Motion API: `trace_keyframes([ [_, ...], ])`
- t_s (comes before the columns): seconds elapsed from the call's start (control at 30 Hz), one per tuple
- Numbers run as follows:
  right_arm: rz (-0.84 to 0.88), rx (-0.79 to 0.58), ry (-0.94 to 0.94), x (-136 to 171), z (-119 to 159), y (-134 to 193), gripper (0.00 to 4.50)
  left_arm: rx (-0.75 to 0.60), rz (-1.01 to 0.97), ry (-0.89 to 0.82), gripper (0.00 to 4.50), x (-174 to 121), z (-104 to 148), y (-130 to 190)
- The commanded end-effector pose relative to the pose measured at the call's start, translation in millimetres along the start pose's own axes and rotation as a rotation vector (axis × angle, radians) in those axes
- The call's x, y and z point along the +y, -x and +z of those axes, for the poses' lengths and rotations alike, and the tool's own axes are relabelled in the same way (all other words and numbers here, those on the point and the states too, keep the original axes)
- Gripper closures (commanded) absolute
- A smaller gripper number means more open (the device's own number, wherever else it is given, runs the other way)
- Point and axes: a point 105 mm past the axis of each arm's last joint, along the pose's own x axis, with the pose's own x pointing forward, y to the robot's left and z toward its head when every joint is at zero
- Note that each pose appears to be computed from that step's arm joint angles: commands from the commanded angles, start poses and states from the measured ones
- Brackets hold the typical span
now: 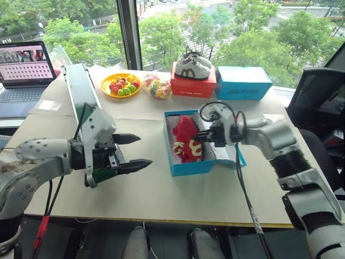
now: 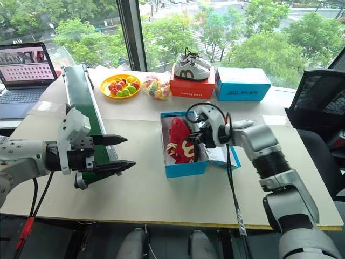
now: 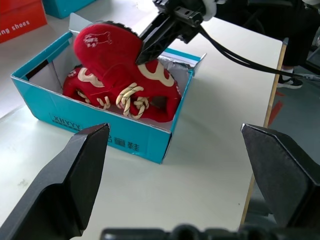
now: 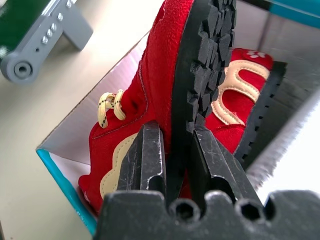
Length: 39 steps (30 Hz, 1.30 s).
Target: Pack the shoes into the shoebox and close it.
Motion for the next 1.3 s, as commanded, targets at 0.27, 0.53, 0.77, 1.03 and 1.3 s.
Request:
trace_keyframes([
  [0.27,-0.002,0.217,0.267,-6,-32,-32,3.27,-0.031,0.029,-0.041,0.00,-12,8,3],
  [0.53,-0.183,0.154,0.255,-36,-17,-26,0.69,-0.024,0.016,-0.043,0.00,-16,8,2],
  [0.77,-0.247,-0.088,0.192,-43,43,9,0.02,0.000,0.014,-0.065,0.00,-10,9,3],
  [1.03,-0.013,-0.326,0.050,19,78,84,0.02,0.015,-0.033,-0.127,0.00,1,19,-1],
  [1.3,-0.039,-0.163,-0.079,51,6,120,1.02,-0.019,-0.073,-0.200,0.00,22,41,-14],
])
